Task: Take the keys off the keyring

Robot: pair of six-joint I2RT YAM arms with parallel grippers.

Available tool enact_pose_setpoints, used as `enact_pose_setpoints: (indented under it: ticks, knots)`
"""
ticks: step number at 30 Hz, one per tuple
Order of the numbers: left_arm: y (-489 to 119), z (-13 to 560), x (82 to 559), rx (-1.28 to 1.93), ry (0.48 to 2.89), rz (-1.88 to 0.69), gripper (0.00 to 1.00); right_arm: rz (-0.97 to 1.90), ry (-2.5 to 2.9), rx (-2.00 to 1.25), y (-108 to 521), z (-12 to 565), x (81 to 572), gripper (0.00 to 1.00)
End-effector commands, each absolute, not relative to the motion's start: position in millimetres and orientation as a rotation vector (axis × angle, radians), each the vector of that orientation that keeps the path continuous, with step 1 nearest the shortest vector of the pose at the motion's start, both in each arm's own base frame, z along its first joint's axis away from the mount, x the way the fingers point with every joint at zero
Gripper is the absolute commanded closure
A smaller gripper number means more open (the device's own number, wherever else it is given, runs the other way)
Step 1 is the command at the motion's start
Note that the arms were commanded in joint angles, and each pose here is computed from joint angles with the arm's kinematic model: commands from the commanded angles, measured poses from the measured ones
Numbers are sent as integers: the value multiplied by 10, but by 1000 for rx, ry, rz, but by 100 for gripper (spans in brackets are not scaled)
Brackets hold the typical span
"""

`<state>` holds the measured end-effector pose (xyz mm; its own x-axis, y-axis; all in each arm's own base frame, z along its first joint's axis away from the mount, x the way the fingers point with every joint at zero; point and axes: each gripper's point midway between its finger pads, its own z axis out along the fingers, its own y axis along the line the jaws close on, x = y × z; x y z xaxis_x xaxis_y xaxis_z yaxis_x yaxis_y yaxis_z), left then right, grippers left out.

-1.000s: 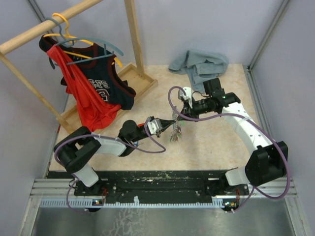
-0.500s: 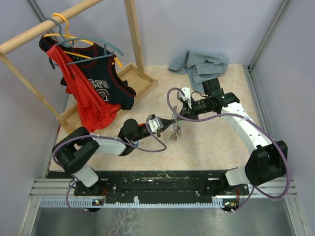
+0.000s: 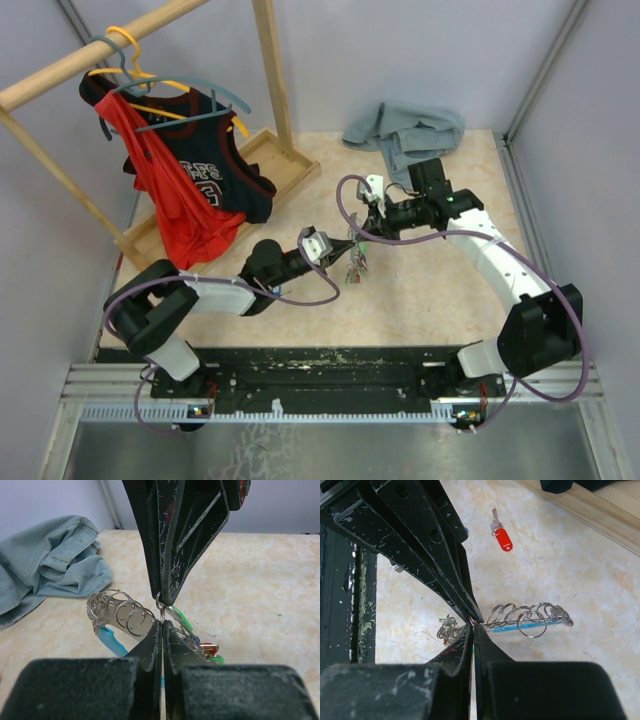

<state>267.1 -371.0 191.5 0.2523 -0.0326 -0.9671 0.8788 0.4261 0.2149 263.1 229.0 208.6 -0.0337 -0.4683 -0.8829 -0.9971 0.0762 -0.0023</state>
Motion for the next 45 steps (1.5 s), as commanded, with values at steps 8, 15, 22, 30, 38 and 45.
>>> enact_pose_setpoints:
  ticks: [8,15,22,30,38,45]
  knots:
    - [-3680,2252,2808,812,1137,-751,100,994,1550,-1497,2545,2128,2535,100]
    - [-3673,2259,2816,806,1139,-748,100,996,1552,-1522,2622,2086,2501,100]
    - [-3638,2311,2726,812,1090,-768,98,944,1583,-1487,2562,2112,2602,100]
    - [-3613,2328,2625,832,1056,-792,77,911,1592,-1439,2447,2192,2691,100]
    - [-3558,2337,2561,834,1040,-809,69,908,1582,-1421,2394,2252,2709,100]
    - [-3534,2360,2493,834,1020,-845,67,911,1571,-1413,2341,2312,2712,100]
